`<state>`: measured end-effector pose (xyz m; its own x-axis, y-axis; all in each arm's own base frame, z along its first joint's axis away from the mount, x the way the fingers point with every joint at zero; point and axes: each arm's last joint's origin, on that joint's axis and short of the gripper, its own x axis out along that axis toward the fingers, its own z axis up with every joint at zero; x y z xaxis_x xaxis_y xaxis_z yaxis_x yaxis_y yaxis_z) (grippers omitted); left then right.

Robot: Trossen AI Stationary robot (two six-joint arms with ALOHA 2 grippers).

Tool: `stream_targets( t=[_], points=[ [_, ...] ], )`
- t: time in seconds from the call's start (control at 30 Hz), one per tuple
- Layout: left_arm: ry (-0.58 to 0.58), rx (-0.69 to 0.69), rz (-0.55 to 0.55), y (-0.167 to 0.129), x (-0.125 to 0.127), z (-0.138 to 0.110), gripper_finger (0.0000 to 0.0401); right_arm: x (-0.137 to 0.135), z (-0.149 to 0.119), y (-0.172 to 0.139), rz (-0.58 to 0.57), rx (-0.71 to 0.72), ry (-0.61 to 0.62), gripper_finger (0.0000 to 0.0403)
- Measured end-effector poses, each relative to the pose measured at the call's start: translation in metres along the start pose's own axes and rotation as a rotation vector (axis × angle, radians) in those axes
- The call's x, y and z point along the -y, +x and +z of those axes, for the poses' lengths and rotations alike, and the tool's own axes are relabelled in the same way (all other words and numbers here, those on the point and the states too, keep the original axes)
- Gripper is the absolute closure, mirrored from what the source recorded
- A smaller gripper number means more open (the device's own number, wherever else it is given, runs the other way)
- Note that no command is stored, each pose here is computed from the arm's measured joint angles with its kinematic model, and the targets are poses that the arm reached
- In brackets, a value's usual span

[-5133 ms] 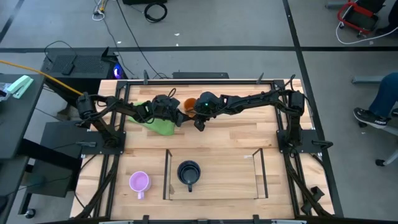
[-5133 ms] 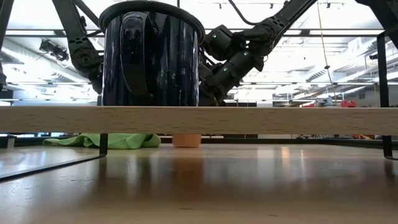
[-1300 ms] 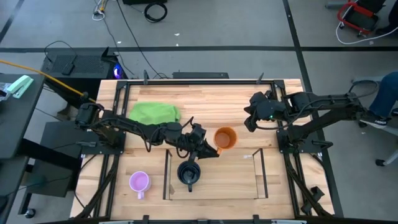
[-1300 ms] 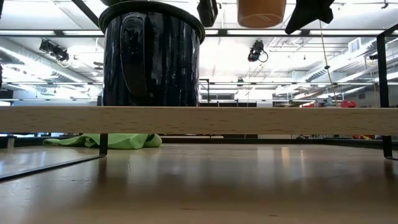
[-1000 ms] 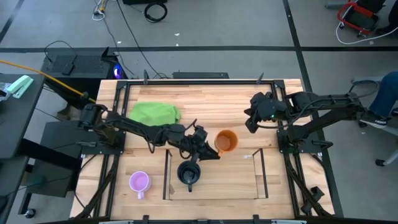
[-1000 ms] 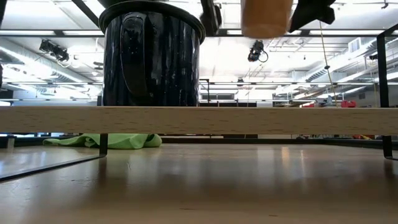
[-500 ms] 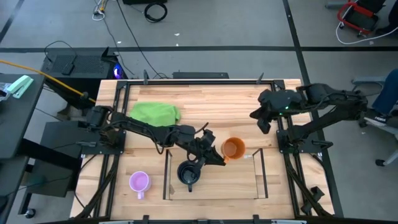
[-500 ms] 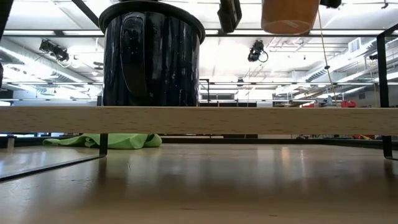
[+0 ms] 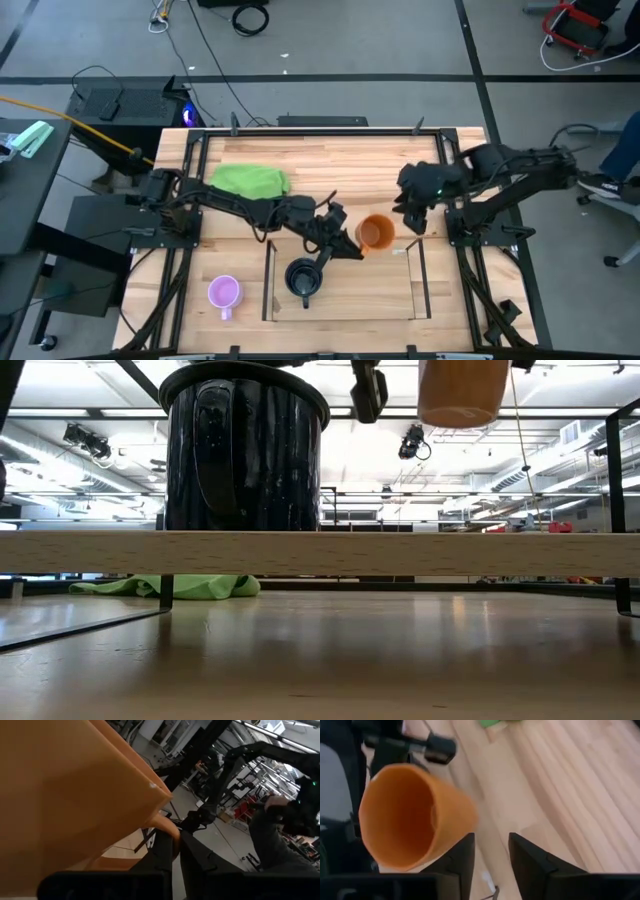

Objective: Stack small to large cups/mugs on shelf
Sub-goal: Put the orange mug on the shelf

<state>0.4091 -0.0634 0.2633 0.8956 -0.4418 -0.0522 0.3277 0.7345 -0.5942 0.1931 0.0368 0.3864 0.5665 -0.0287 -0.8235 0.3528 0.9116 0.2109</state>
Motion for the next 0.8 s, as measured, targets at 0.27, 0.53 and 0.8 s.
stream_targets(
  t=[0.27, 0.53, 0.8],
  points=[
    [-0.047, -0.008, 0.037, -0.004, -0.012, 0.005, 0.0379, -0.008, 0.004, 0.011, -0.029, -0.03, -0.052, 0.0264],
    [-0.062, -0.007, 0.044, -0.006, -0.016, 0.007, 0.0379, -0.008, 0.005, 0.012, -0.053, -0.018, -0.066, 0.0264],
    [-0.07, -0.013, 0.053, -0.007, -0.019, 0.008, 0.038, -0.012, 0.008, 0.022, -0.07, -0.036, -0.093, 0.0264]
  ],
)
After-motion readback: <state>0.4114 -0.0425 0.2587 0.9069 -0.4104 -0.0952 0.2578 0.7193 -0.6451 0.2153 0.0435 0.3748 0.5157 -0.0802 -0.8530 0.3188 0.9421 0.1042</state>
